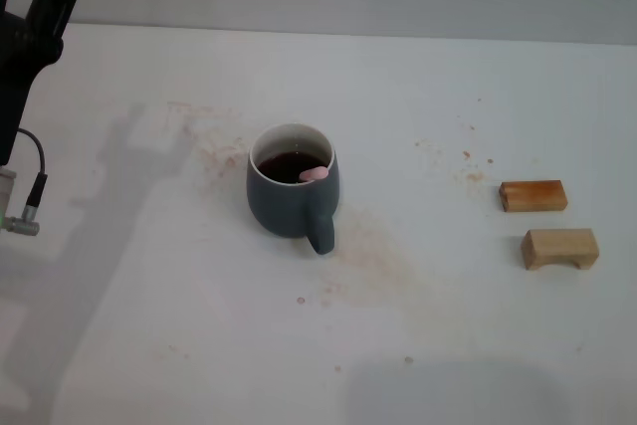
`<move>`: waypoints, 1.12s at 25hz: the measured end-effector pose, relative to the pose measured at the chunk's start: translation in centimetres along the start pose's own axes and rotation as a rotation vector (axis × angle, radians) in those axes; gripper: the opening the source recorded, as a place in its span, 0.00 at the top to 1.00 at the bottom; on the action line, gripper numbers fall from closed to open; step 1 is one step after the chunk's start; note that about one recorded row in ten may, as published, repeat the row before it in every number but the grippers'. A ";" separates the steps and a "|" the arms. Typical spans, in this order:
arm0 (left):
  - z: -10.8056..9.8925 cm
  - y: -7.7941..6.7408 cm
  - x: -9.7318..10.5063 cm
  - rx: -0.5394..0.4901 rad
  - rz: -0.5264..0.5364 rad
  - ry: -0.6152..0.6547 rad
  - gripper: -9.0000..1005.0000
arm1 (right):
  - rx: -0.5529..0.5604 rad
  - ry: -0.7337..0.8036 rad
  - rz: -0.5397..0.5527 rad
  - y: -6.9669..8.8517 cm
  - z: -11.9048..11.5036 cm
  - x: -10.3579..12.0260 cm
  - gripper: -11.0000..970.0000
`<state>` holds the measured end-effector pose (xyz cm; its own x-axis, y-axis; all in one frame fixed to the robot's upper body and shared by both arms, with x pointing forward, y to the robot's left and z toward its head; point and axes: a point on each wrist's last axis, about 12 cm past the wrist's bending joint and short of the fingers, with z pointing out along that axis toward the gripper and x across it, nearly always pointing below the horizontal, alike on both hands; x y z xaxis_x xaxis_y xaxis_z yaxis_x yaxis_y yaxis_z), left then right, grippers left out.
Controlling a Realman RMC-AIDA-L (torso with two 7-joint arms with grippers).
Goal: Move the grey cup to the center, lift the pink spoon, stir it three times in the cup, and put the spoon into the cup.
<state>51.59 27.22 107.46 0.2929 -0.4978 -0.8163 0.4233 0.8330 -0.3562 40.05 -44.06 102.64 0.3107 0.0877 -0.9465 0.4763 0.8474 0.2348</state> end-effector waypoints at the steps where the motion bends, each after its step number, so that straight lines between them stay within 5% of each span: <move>1: 0.0 0.0 0.0 0.000 0.000 0.000 0.17 | 0.000 0.001 0.004 0.1 0.0 0.1 0.43; 28: -1.6 -0.5 -0.1 0.016 -0.005 -0.010 0.17 | -0.024 -0.022 0.027 0.6 -0.5 0.0 0.43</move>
<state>49.95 27.30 107.00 0.2995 -0.5042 -0.8100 0.4387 0.8267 -0.3523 39.91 -43.32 102.71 0.3413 0.0995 -0.9347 0.4473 0.8574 0.2546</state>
